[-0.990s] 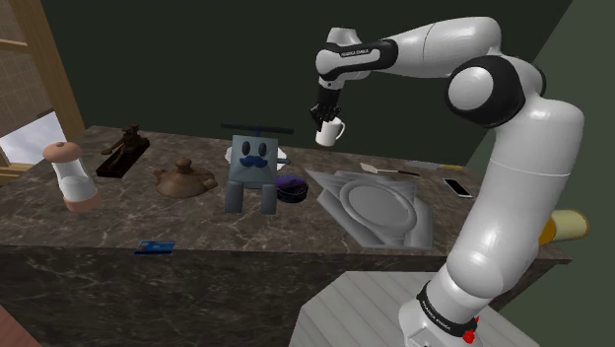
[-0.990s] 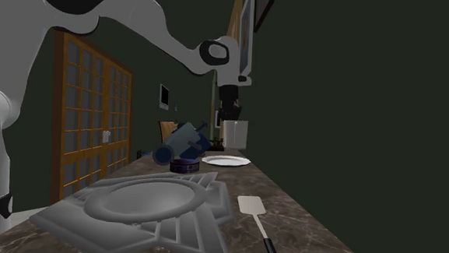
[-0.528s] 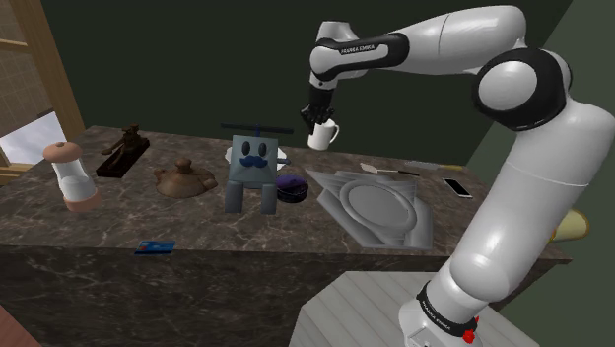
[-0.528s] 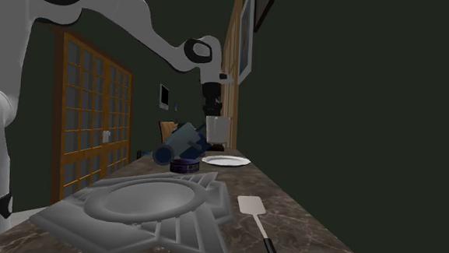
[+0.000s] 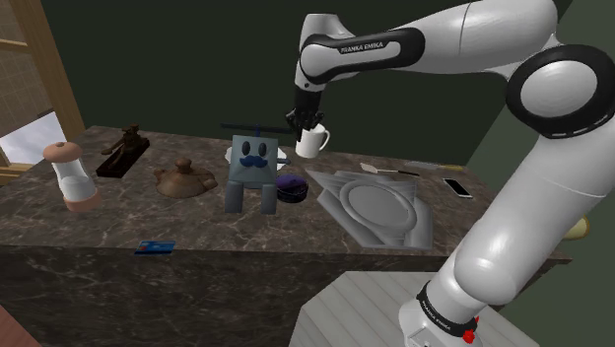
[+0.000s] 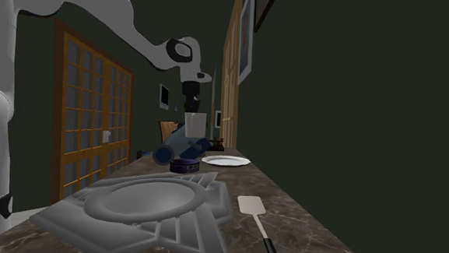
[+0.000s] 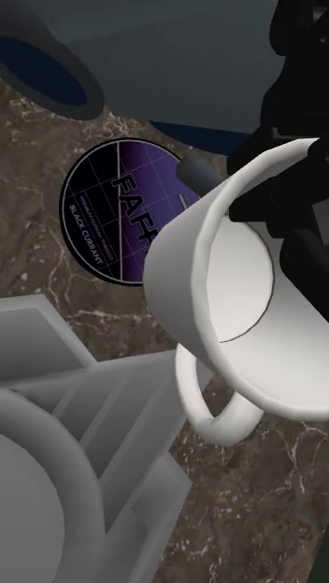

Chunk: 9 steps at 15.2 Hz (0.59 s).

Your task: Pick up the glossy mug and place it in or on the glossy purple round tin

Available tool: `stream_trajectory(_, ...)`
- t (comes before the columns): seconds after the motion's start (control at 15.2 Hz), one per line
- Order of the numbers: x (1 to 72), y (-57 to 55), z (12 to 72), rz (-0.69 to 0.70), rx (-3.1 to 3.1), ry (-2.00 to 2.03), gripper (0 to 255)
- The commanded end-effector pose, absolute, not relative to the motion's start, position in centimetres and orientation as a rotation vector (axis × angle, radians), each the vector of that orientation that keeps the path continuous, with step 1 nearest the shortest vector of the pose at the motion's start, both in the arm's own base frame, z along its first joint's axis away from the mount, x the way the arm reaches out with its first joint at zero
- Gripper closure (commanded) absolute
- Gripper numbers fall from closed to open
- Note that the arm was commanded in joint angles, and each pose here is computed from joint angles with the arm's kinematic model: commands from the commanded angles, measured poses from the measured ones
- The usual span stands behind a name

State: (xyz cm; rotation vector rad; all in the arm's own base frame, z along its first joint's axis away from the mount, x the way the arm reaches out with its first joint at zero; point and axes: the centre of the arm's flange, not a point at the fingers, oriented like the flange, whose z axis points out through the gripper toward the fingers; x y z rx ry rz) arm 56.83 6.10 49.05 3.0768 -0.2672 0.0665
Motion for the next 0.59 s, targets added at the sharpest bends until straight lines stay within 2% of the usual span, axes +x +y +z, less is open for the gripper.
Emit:
stream_trajectory(0.0,55.7,8.6,49.3,0.066,3.076,-0.269,255)
stream_trajectory(0.53,54.8,10.7,46.4,0.066,3.076,-0.269,255)
